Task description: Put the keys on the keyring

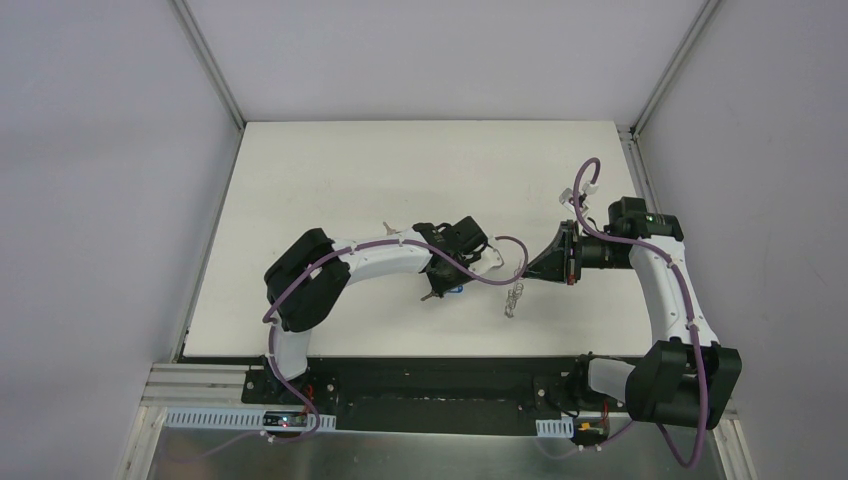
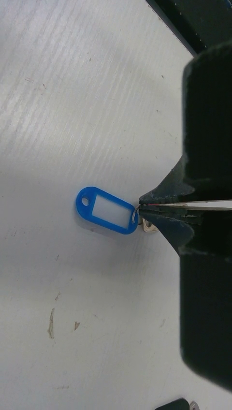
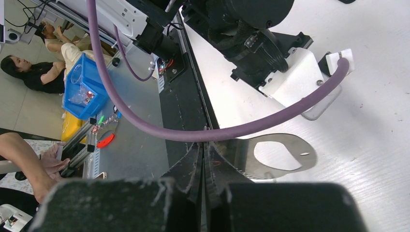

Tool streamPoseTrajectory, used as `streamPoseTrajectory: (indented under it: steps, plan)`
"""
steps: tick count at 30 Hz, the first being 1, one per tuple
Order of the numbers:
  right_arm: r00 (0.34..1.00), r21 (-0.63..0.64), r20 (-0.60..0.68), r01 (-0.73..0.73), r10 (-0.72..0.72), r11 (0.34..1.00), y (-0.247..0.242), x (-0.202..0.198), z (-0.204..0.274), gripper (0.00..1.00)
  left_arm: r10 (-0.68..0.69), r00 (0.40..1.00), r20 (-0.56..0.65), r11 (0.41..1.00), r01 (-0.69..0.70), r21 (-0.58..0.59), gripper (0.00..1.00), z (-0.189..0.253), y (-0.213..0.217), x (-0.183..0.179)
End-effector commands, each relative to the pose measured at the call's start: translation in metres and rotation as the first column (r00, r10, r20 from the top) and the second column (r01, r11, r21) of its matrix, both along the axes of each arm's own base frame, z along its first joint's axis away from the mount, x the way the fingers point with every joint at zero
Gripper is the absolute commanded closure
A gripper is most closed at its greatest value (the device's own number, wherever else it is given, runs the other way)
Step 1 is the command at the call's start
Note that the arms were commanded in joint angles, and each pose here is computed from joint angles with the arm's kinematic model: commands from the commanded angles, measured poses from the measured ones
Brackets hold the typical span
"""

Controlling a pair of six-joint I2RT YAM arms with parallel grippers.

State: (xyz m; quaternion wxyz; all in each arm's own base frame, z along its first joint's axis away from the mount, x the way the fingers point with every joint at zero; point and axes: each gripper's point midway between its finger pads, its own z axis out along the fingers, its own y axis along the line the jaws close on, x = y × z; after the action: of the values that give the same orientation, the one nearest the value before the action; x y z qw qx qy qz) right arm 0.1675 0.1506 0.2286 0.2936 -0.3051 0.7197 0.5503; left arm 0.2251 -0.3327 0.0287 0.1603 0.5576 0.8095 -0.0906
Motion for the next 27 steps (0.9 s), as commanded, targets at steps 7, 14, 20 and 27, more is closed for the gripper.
streamPoseTrajectory:
  steps: [7,14,20,27]
  plan:
    - [0.998,0.035,0.071,-0.004,0.002,0.999,0.001,0.002,0.015,1.0,-0.066,0.997,0.032,0.997,0.068,-0.045,1.0,0.031,-0.003,0.001]
    - [0.997,0.036,0.072,-0.005,0.002,0.999,0.001,0.002,0.015,1.0,-0.061,0.997,0.036,0.996,0.063,-0.056,0.88,0.038,0.001,0.008]
    - [0.998,0.035,0.066,-0.004,0.002,0.999,0.001,0.002,0.014,1.0,-0.061,0.998,0.029,0.997,0.062,-0.038,0.73,0.029,0.0,0.01]
    - [0.998,0.035,0.066,-0.004,0.002,0.999,0.001,0.003,0.014,1.0,-0.069,0.997,0.013,0.996,0.07,-0.05,0.63,0.029,-0.004,0.005]
